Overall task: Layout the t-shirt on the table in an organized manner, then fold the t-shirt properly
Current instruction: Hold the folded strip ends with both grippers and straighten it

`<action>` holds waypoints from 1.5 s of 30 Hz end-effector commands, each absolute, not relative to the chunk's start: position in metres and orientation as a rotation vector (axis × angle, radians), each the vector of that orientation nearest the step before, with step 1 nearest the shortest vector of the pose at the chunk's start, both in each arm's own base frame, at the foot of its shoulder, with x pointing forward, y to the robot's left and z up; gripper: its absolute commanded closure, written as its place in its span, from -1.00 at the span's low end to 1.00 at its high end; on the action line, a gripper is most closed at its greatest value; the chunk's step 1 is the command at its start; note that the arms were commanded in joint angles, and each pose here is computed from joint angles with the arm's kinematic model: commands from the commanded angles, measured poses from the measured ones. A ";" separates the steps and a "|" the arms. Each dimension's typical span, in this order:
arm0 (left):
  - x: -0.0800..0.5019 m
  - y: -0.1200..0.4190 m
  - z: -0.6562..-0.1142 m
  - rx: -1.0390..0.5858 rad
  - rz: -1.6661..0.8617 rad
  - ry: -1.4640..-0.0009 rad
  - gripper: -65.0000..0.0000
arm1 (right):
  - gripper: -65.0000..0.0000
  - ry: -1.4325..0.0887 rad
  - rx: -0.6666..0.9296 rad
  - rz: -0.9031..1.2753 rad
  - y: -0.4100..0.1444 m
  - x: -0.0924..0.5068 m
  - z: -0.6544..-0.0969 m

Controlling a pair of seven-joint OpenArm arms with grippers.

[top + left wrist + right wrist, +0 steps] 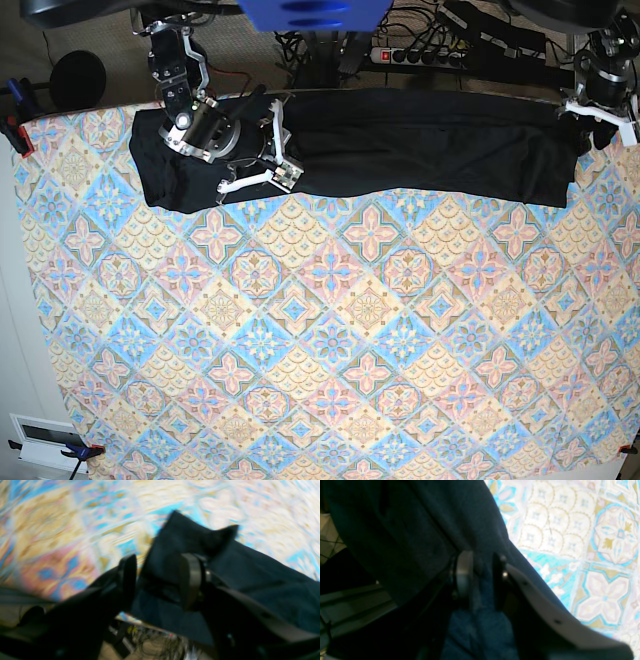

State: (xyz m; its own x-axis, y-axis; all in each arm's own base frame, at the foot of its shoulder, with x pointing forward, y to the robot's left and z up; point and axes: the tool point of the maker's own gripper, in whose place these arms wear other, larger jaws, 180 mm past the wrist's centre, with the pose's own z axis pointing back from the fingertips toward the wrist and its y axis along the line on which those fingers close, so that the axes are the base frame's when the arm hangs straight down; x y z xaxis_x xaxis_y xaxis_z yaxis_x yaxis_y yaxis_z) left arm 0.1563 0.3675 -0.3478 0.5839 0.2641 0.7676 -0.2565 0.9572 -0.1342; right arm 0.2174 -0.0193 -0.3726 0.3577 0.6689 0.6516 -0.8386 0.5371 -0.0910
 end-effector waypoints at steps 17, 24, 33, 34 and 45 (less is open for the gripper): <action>0.182 0.405 -0.368 -0.110 0.122 -0.626 0.04 | 0.59 -0.748 0.293 0.991 -0.014 0.223 -0.360; 0.186 0.405 -0.383 -0.122 0.144 -0.598 -0.19 | 0.59 -0.752 0.292 0.992 -0.014 0.224 -0.359; 0.195 0.377 -0.409 -0.197 0.131 -0.585 -0.21 | 0.59 -0.766 0.284 0.995 -0.014 0.230 -0.356; 0.196 0.371 -0.412 -0.207 0.122 -0.583 -0.21 | 0.59 -0.766 0.284 0.995 -0.014 0.230 -0.356; 0.184 0.340 -0.450 -0.288 0.123 -0.486 -0.07 | 0.59 -0.769 0.283 0.996 -0.014 0.231 -0.355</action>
State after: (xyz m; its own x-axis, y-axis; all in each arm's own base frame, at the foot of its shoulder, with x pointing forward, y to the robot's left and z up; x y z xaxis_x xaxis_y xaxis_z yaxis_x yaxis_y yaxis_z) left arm 0.2013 0.3442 -0.4368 0.8326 0.2111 0.5121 -0.0501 0.9494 -0.3100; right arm 0.2240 -0.0186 -0.3678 0.3430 0.6691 0.6593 -0.8377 0.5354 -0.1076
